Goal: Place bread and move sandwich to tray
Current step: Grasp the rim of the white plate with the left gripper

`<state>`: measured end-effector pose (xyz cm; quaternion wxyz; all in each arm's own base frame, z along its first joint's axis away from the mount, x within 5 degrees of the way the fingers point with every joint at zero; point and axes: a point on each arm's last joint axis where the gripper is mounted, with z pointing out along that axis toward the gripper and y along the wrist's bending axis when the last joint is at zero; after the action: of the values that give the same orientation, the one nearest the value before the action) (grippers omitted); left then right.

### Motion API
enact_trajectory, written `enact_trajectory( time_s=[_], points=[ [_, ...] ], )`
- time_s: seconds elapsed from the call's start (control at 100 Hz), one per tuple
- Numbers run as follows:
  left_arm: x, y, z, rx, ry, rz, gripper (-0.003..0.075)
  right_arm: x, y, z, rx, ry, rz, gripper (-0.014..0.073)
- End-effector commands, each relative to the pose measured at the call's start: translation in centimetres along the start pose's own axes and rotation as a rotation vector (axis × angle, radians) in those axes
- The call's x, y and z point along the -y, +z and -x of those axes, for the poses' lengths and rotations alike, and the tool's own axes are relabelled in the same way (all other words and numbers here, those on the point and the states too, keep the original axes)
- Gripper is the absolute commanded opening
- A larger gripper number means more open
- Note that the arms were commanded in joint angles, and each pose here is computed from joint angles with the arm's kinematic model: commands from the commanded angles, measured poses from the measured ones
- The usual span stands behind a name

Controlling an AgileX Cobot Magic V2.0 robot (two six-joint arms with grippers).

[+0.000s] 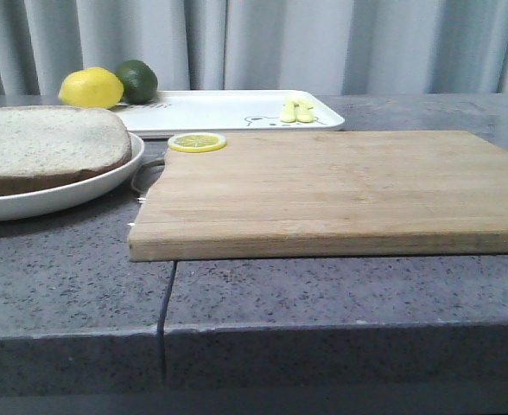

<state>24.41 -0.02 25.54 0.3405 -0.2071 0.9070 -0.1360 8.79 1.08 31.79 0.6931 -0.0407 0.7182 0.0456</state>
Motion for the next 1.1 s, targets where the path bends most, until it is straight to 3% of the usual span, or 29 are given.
enact_trajectory(
  time_s=[0.0,0.5,1.09],
  points=[
    [0.7,-0.5,1.3,0.086,-0.022,-0.034,0.0365,0.1,-0.1,1.6,0.108,-0.005,-0.011,0.0269],
    [0.6,1.2,1.1,0.032,-0.115,-0.043,0.0365,0.1,-0.1,1.6,0.109,-0.005,-0.011,0.0269],
    [0.6,1.2,1.0,0.018,-0.118,-0.043,0.0365,0.1,-0.1,1.6,0.108,-0.005,-0.011,0.0269]
  ],
)
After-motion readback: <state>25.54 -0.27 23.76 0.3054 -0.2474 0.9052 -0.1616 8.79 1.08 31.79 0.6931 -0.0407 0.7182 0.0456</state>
